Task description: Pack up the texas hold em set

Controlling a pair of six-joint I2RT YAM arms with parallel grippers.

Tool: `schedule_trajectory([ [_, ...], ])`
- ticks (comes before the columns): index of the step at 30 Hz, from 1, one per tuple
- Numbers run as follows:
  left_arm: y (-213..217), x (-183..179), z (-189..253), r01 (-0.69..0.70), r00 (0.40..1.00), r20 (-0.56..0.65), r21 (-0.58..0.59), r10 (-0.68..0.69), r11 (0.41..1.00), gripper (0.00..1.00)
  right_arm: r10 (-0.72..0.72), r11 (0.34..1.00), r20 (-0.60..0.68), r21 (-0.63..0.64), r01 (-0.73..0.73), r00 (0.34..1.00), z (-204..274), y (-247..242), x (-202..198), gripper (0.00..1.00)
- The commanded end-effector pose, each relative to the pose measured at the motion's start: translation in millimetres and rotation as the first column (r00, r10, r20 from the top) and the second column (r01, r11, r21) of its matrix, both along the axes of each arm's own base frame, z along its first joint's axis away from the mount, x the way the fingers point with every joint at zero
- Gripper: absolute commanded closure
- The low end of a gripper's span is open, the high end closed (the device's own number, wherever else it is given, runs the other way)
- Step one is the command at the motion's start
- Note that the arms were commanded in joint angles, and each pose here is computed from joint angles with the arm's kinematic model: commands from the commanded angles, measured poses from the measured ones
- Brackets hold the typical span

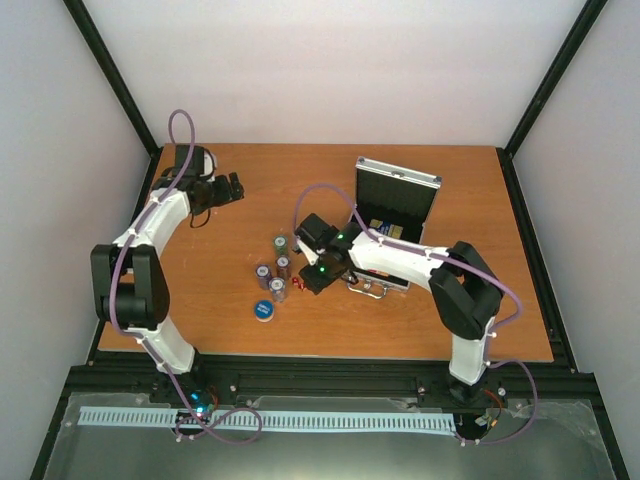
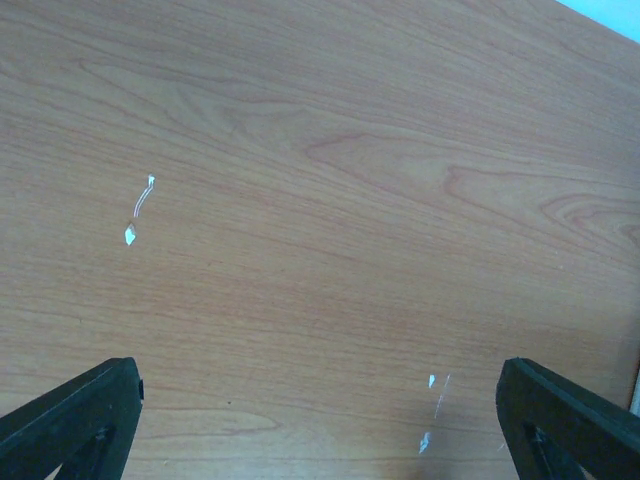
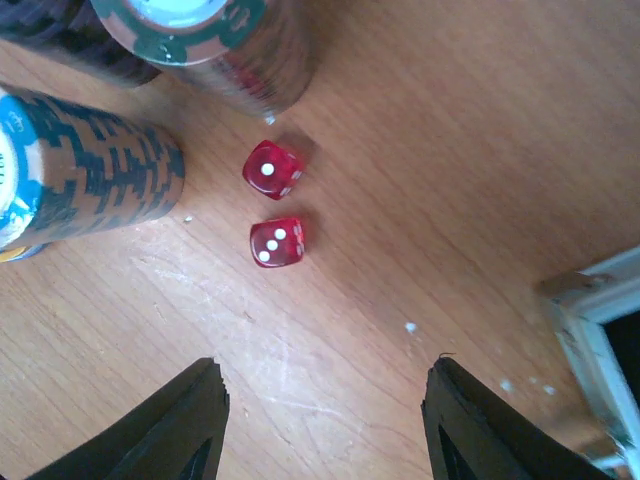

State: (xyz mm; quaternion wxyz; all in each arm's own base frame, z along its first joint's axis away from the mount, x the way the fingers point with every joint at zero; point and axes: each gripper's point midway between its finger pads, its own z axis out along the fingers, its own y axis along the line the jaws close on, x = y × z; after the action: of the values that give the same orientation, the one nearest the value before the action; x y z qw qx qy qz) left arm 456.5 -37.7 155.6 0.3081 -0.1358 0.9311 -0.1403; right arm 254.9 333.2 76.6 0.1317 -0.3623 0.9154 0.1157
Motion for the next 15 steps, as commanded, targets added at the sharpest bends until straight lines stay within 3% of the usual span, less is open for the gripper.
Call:
schedule_trajectory([
  [1, 4.2, -6.8, 13.5, -0.011, 1.0, 0.026, -0.006, 0.012, 1.0, 0.0, 0.042, 0.998, -0.044, 0.04, -0.04, 0.998, -15.7, 15.7, -3.0, 0.46],
  [15, 6.6, -14.7, 7.7, -0.03, 0.999, 0.014, -0.002, 0.03, 1.0, 0.0, 0.14, 0.99, -0.032, 0.012, -0.14, 0.99, -47.2, 34.7, 3.6, 0.46],
])
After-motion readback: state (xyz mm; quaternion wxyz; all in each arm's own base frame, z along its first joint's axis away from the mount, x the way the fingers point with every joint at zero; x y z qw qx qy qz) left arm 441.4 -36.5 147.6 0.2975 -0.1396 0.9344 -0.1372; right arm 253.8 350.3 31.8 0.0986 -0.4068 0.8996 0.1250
